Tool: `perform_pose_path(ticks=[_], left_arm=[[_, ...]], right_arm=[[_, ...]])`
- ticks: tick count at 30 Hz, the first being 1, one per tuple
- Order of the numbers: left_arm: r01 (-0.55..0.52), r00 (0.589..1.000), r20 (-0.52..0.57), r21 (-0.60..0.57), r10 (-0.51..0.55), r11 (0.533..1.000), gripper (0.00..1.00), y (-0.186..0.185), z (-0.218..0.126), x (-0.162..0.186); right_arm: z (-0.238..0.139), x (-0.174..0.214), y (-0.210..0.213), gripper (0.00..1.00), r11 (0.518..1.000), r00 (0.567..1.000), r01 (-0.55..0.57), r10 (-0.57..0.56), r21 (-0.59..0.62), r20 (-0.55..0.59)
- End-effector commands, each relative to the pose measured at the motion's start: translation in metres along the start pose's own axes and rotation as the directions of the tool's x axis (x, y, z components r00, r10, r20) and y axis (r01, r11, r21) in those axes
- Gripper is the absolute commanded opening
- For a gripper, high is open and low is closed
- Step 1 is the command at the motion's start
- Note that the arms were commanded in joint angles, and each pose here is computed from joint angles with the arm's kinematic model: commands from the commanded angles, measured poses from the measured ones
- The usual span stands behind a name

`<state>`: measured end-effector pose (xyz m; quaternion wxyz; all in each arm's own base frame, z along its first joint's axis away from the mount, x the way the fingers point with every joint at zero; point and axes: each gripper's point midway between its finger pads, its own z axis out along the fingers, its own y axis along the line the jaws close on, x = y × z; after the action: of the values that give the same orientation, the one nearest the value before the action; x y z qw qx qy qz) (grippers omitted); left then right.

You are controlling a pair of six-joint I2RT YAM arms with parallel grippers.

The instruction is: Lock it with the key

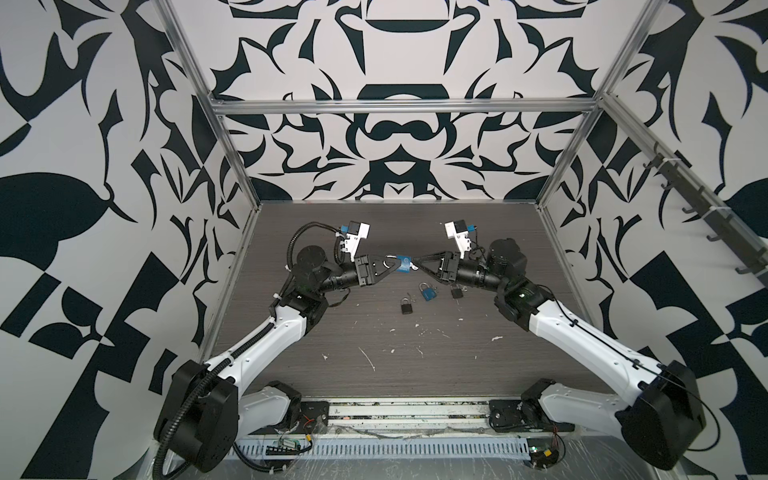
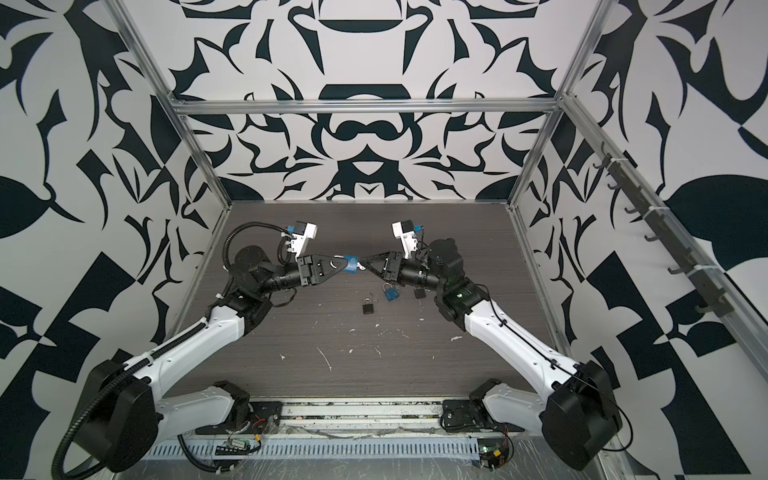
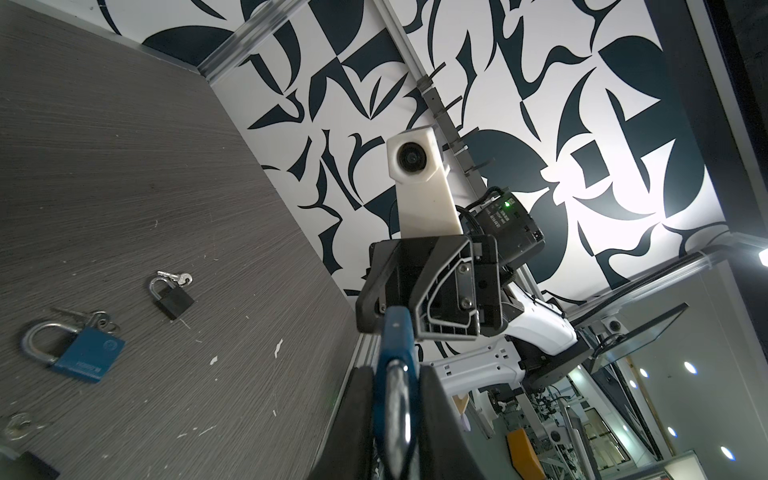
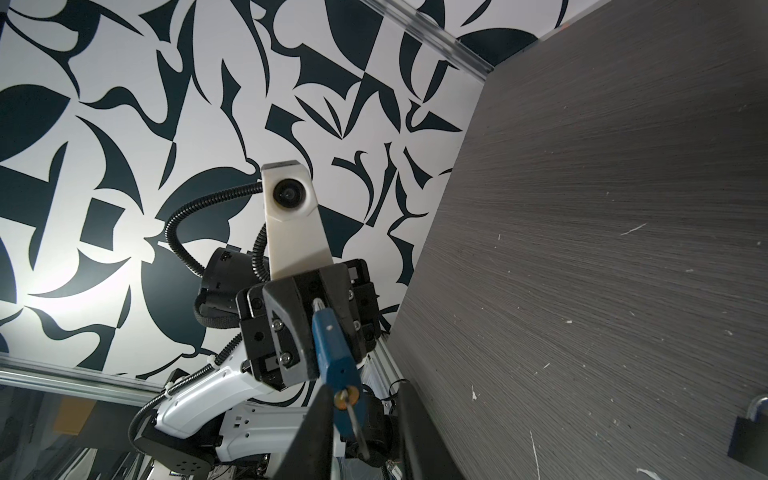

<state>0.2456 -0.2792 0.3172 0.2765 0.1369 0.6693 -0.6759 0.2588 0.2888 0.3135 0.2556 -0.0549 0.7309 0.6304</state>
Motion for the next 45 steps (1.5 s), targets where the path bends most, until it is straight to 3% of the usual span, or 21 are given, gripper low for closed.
perform_pose_path(ticks=[1, 24, 32, 45], left_arm=[[-0.054, 0.998, 0.023, 0.032, 0.054, 0.998, 0.0, -0.014, -0.002, -0.004], [-0.042, 0.999, 0.03, 0.02, 0.041, 0.999, 0.0, -0.008, -0.001, -0.005], [-0.033, 0.999, 0.03, 0.019, 0.033, 0.999, 0.0, -0.002, -0.004, -0.007], [0.002, 0.998, 0.055, 0.046, -0.005, 0.999, 0.0, 0.009, -0.013, -0.019]], right_arm=[[0.001, -0.002, 0.019, 0.26, 0.997, 0.999, 0.05, -0.05, -0.066, 0.001], [0.0, 0.0, 0.019, 0.12, 0.996, 0.999, 0.052, -0.052, -0.078, 0.007], [0.0, 0.002, 0.018, 0.0, 0.995, 0.998, 0.055, -0.055, -0.08, 0.004], [-0.005, -0.005, 0.009, 0.0, 0.996, 0.999, 0.048, -0.046, -0.077, 0.026]])
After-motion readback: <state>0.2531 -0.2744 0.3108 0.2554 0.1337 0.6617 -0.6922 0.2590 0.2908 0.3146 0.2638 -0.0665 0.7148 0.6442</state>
